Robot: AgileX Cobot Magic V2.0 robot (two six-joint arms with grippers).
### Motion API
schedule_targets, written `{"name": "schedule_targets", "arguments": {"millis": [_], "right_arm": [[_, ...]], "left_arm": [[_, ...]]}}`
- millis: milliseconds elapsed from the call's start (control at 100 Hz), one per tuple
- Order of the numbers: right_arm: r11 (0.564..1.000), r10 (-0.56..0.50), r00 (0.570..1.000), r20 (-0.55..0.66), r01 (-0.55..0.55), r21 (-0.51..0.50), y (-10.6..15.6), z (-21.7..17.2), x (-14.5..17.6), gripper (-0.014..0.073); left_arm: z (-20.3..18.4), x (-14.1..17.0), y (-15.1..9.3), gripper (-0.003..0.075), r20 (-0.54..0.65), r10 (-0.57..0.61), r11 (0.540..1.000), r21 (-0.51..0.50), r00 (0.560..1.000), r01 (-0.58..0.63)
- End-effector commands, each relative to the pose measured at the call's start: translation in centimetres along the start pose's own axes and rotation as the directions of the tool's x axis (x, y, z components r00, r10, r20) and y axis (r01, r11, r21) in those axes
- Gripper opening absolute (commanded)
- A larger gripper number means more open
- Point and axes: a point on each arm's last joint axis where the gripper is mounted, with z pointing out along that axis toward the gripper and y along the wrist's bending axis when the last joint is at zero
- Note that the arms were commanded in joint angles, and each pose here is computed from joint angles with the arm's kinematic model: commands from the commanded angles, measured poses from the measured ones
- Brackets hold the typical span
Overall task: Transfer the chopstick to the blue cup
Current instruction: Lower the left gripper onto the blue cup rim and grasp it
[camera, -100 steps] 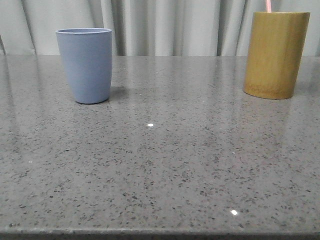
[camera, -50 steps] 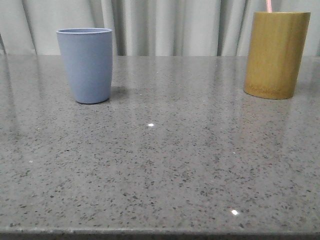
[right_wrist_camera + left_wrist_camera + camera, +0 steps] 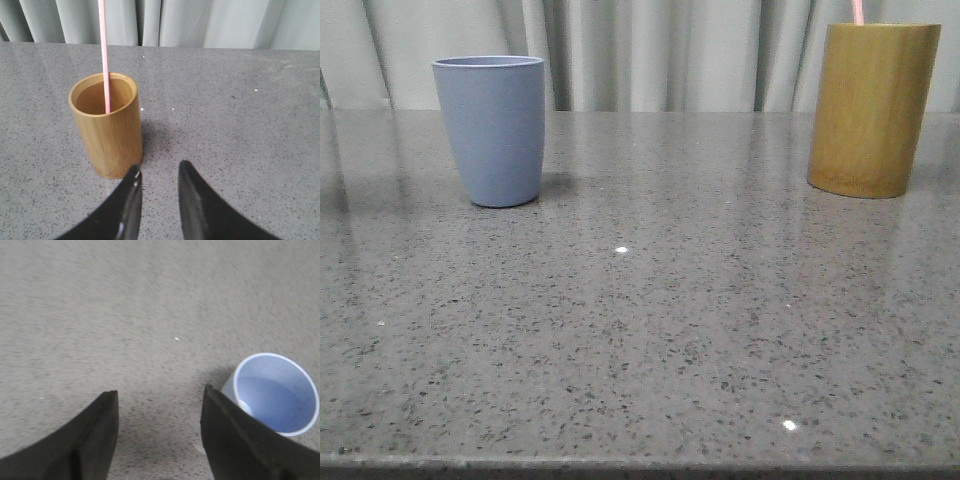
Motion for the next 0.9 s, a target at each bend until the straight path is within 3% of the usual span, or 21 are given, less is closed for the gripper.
{"name": "schedule_targets", "arguments": {"millis": [0, 410, 890], "right_arm": [[1.000, -0.002, 0.993, 0.119, 0.003, -0.006, 0.1, -0.6, -1.8, 0.0211], [1.000, -0.002, 0.993, 0.119, 0.003, -0.006, 0.1, -0.6, -1.8, 0.0211], [1.000, -0.002, 0.993, 0.119, 0.003, -0.006, 0.1, -0.6, -1.8, 0.0211]], "left_arm": [[0.4, -1.8, -1.5, 0.0372, 0.044, 0.025, 0.998, 0.052, 0.999, -0.027], [5.8, -2.9, -4.8, 0.0391, -0.096, 0.095, 0.986, 0.144, 0.991, -0.081], [10.0, -1.3, -4.9, 0.0384, -0.263, 0.070, 0.987, 0.159, 0.962, -0.028]]}}
